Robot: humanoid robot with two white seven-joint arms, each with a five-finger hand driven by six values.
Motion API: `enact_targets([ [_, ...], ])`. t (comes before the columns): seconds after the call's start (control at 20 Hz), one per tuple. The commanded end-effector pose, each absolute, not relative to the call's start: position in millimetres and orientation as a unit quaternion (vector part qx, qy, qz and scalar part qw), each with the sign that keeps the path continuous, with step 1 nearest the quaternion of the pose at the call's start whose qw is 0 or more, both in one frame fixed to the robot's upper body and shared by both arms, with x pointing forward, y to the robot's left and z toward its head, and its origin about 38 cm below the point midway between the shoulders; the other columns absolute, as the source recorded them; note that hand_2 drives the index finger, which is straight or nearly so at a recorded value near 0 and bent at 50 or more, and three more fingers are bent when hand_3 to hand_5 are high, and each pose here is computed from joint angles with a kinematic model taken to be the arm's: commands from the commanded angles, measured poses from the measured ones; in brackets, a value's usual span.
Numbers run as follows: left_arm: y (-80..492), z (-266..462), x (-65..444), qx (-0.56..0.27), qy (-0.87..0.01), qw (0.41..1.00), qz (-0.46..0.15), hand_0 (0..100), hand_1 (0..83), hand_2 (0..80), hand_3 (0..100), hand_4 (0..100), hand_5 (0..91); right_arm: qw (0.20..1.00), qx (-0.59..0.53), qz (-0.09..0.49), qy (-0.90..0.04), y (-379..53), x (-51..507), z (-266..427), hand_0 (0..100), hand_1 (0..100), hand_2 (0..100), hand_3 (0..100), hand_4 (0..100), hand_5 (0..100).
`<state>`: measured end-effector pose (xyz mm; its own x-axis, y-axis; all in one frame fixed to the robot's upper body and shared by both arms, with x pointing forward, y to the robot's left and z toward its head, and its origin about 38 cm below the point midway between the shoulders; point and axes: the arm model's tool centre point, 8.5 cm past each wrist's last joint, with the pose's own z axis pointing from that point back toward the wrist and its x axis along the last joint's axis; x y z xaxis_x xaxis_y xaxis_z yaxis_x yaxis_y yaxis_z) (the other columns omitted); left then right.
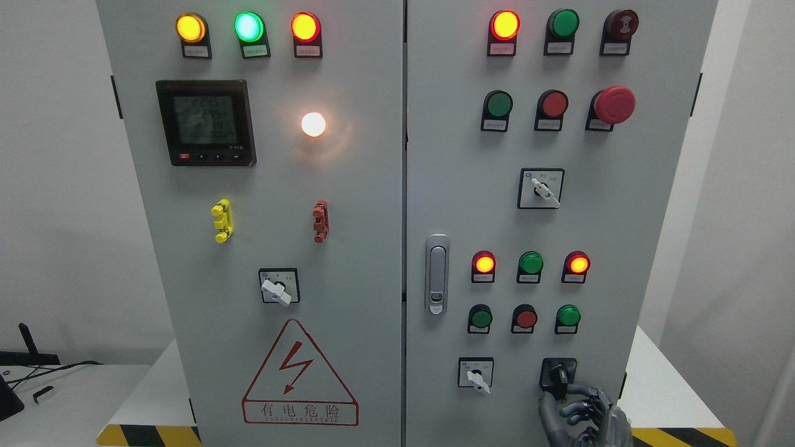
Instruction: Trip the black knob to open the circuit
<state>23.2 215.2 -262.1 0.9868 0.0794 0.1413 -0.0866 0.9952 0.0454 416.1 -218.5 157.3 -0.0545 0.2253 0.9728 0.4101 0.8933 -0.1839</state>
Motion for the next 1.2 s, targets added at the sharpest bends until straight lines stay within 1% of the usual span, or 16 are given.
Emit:
enact_targets([
  [0.0,215.0,-262.1,23.6,0.024,-0.070,0.997,0.026,12,38.9,0.0,0,0,0.0,0.650,-0.220,-0.072,-0.724,-219.2,417.5,159.2,34,76,48,76,78,91],
  [1.15,215.0,-262.1,23.1,0.024,-0.070,0.997,0.026,12,38.9,0.0,0,0,0.0,0.654,-0.222,-0.070,-0.720,-218.9,422.6,156.9,37,75,50,78,79,93],
])
